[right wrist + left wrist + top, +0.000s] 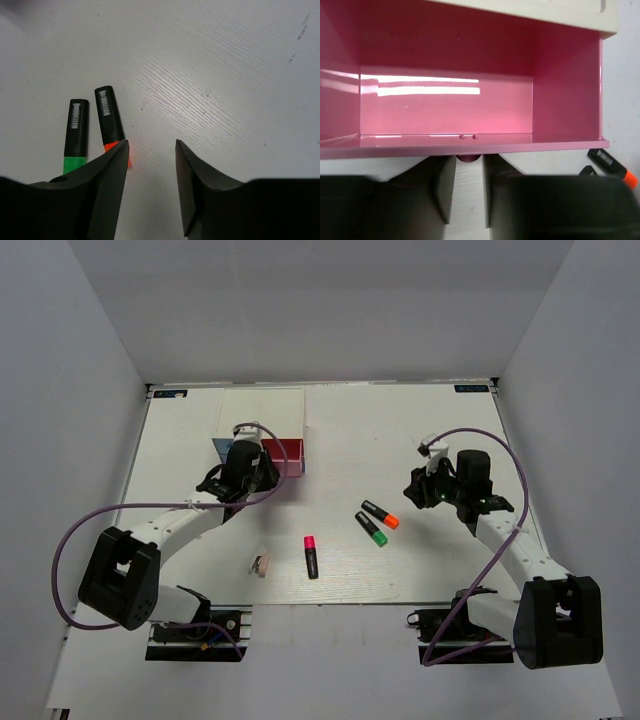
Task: Sort the stationery into containers
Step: Open the drawer in the storage box, then pick up the pen from the center of the board.
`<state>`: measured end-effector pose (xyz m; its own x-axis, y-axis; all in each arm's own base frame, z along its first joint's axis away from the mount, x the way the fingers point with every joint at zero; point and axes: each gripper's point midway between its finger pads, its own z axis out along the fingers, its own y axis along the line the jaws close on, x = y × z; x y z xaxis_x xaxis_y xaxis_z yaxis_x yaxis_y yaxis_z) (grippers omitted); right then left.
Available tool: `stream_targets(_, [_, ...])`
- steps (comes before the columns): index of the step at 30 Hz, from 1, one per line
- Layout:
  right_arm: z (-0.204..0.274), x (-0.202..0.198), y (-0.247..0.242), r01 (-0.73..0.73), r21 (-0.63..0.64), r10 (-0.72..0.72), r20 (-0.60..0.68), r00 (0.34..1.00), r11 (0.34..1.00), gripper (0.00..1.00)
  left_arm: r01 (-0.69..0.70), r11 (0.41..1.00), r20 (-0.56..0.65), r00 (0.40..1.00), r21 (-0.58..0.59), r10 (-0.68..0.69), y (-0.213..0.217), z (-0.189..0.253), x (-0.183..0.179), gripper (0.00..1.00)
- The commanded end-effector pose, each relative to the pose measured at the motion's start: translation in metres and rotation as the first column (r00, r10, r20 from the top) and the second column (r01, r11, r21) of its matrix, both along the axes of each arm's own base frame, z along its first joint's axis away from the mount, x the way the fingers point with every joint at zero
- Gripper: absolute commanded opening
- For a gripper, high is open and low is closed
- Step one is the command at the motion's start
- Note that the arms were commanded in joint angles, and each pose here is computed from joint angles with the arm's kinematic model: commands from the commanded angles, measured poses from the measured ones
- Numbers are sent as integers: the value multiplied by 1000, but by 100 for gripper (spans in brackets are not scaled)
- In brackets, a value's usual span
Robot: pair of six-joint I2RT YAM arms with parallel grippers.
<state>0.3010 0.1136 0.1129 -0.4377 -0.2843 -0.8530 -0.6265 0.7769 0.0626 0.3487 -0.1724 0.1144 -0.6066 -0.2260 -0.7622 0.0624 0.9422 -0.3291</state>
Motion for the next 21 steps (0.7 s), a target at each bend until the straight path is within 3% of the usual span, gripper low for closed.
stream_targets(1, [18,6,13,-92,19,91,45,995,996,50,8,1000,-15,1000,-5,-8,-2,2,-12,47])
stream_targets(6, [10,-6,26,-209,28,209,6,978,978,62,-9,1000,-15,1000,8,9,2,7,-11,75])
stream_targets(16, [-34,-6,35,-294,-56,284,-143,948,954,66,-19,999,20,1000,-30,20,14,36,-36,80])
stream_targets(20, [-47,-3,43,-307,-72,289,-190,938,949,66,7,999,-17,1000,-31,-8,21,38,-60,81])
stream_targets(21, [-49,-2,43,-303,-80,283,-192,940,950,66,8,999,-15,1000,-32,-8,22,41,-63,87])
